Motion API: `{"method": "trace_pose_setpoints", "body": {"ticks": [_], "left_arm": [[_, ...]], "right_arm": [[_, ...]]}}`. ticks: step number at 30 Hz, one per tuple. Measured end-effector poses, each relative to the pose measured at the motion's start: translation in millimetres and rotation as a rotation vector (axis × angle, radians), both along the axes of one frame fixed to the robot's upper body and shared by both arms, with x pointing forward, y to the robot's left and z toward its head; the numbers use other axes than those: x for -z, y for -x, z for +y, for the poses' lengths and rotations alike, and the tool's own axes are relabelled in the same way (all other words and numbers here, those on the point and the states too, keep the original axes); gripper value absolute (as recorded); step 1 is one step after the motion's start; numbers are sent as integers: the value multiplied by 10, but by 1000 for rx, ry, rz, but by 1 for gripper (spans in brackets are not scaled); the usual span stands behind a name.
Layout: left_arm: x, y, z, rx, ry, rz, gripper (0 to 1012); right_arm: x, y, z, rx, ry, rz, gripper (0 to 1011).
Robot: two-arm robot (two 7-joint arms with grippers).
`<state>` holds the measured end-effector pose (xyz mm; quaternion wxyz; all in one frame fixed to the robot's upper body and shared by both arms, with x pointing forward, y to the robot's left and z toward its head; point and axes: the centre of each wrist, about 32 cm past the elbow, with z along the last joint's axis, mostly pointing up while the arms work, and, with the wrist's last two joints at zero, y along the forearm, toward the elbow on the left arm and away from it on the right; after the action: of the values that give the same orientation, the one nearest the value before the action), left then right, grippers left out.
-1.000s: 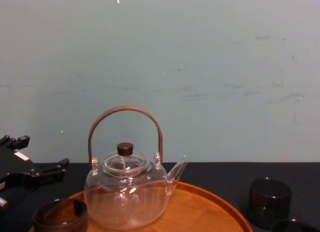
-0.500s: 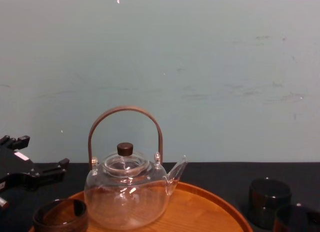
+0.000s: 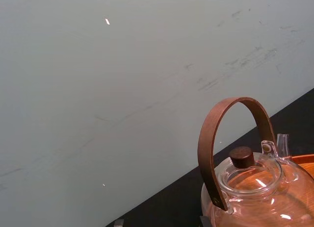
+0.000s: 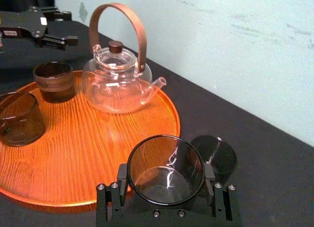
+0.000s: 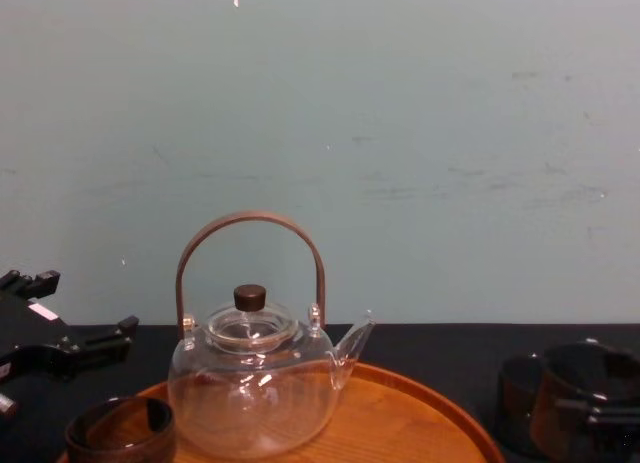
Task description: Pick up the glass from the table and place it on the tray.
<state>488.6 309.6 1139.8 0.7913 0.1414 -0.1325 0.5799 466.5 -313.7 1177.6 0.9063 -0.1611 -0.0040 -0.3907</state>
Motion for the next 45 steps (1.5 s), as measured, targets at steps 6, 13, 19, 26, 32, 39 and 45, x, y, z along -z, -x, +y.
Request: {"method": "trace_pose_setpoints", "body": {"ticks": [6,13,19,26,32,39,45], "left_arm": [[0,0,0,0,0,0,1002],[0,0,0,0,0,0,1001],[0,0,0,0,0,0,1001],[0,0,0,0,0,0,1001],[0,0,0,0,0,0,1001],[0,0,0,0,0,0,1001],[0,0,0,0,0,0,1001]], "right_arm": [[-36,-86,51,-33,8,-16,903],[-51,-213,172,-82,15,-32,903],[-45,-263,303,-143,11,-35,903],[-21,-273,474,-223,2,-28,903],[9,-267,618,-283,-6,-20,903],[65,-266,744,-330,-12,-6,903],[133,-266,801,-347,-6,15,903]]}}
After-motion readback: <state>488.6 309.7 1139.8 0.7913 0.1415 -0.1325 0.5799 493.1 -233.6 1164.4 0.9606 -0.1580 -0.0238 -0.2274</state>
